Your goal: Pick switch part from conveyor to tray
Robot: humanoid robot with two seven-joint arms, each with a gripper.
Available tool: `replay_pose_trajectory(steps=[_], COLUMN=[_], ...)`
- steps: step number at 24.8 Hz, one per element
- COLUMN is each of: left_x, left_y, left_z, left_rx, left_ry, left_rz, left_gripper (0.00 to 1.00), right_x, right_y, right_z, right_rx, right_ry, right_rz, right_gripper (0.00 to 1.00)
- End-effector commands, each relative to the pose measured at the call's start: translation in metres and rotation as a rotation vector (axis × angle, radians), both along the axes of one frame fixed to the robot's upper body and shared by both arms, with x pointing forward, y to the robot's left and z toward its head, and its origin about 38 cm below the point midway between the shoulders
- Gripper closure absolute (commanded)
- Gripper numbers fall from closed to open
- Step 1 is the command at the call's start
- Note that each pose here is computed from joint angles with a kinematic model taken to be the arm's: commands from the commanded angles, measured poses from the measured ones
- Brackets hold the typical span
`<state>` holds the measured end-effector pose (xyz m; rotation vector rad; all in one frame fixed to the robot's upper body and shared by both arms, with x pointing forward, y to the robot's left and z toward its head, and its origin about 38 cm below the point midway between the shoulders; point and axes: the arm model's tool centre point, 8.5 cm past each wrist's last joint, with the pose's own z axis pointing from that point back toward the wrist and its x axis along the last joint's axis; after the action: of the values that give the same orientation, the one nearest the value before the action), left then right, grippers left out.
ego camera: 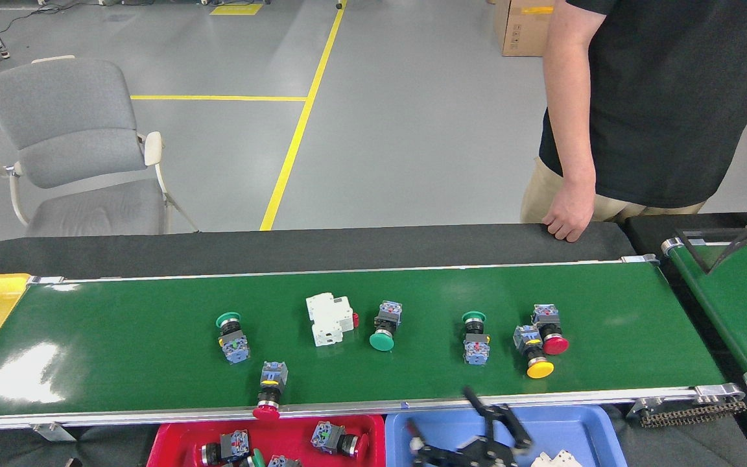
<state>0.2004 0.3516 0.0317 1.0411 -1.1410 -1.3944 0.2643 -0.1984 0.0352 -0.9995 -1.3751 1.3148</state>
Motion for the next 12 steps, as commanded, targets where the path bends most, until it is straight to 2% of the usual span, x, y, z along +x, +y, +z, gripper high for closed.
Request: replay_pose_trajectory(steps=[1,4,7,12], left_x=[0.008,0.033,0.057,0.071], left_y=[-0.012,-0.044,-0.069,-0.073], left_z=[0.005,0.007,0.011,0.011], left_rx=[-0.004,-0.03,-0.023,0.064], left_ry=[-0.021,-0.033,-0.006,0.001], left_rz=[-0.047,-0.135,-0.193,-0.173], left_gripper=[0.0,0.0,0.0,0.0], right_x=[0.004,0.012,0.028,0.062], right_y=[-0.018,-0.022,-0.023,0.021], right_z=[0.01,0.014,0.02,0.014], right_rx=[0.012,0.017,-0.005,-0.019], right_ry=[-0.05,-0.061,-0.066,-0.005], right_rz=[-0.068,-0.121,-0.107,0.019], right_gripper=[0.02,0.02,0.02,0.02])
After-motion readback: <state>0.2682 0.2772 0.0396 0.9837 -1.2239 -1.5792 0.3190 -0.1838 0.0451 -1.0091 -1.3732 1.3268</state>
